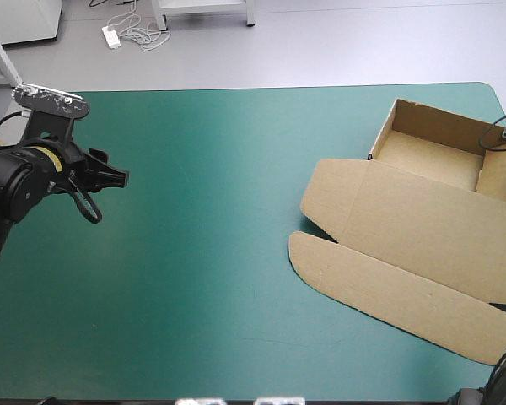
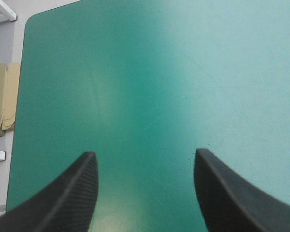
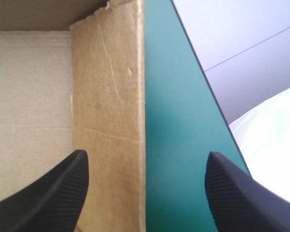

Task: Fold the box

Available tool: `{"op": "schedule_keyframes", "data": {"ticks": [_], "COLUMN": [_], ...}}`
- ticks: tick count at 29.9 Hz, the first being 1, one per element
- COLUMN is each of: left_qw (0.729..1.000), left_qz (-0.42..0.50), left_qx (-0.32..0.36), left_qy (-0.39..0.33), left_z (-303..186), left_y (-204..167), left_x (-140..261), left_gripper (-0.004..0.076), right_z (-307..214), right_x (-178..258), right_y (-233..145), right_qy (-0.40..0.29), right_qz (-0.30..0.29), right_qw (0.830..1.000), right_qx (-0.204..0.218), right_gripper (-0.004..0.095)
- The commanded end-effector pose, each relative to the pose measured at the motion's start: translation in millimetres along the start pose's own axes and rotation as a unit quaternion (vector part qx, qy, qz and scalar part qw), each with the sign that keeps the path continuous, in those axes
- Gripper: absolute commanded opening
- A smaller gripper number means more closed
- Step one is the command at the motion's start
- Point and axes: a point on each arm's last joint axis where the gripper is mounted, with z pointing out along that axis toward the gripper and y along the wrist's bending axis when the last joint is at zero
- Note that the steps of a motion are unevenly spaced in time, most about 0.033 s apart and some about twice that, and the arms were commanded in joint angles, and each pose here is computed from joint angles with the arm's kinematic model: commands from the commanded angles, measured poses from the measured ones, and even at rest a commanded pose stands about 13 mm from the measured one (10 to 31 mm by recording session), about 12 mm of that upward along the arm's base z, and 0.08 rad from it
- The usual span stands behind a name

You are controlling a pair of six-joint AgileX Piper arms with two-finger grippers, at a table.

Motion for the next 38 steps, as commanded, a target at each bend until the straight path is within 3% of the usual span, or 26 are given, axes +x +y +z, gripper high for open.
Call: {"op": "schedule_keyframes", "data": {"ticks": [1,4,11,14,22,30,38], "left_qw": [1.000,0.999,0.998,0.998,0.999,0.998,0.995], "left_qz": [-0.005,-0.005,-0.005,-0.001,0.033,0.041,0.043], "left_qx": [-0.008,-0.005,0.005,0.005,0.007,0.043,0.066], "left_qy": [-0.028,-0.038,-0.069,-0.066,-0.027,-0.038,-0.063], "left_z": [-13.1,-13.2,-6.0,2.3,32.5,52.2,51.6], "left_y": [5.8,5.2,0.5,-2.7,-13.7,-26.5,-29.3], "left_x": [-2.7,-4.7,-14.1,-16.7,7.1,58.9,116.1], "left_gripper": [0.0423,0.0423,0.0414,0.0334,-0.0006,-0.0007,-0.0008], "right_z": [-71.1,-107.4,-181.8,-206.6,-215.5,-187.8,-147.7], "right_x": [3.8,11.8,49.5,73.2,159.0,236.8,286.5], "right_y": [-0.6,16.2,96.2,130.3,182.6,164.3,115.9], "right_qy": [-0.076,-0.113,-0.180,-0.199,-0.205,-0.221,-0.223], "right_qz": [0.009,0.002,-0.126,-0.186,-0.286,-0.327,-0.355], "right_qw": [0.997,0.991,0.966,0.950,0.915,0.892,0.889], "right_qx": [-0.006,-0.071,-0.132,-0.154,-0.199,-0.222,-0.185], "right_gripper": [0.0634,0.0549,-0.0019,-0.0012,-0.0012,-0.0011,-0.0011]}}
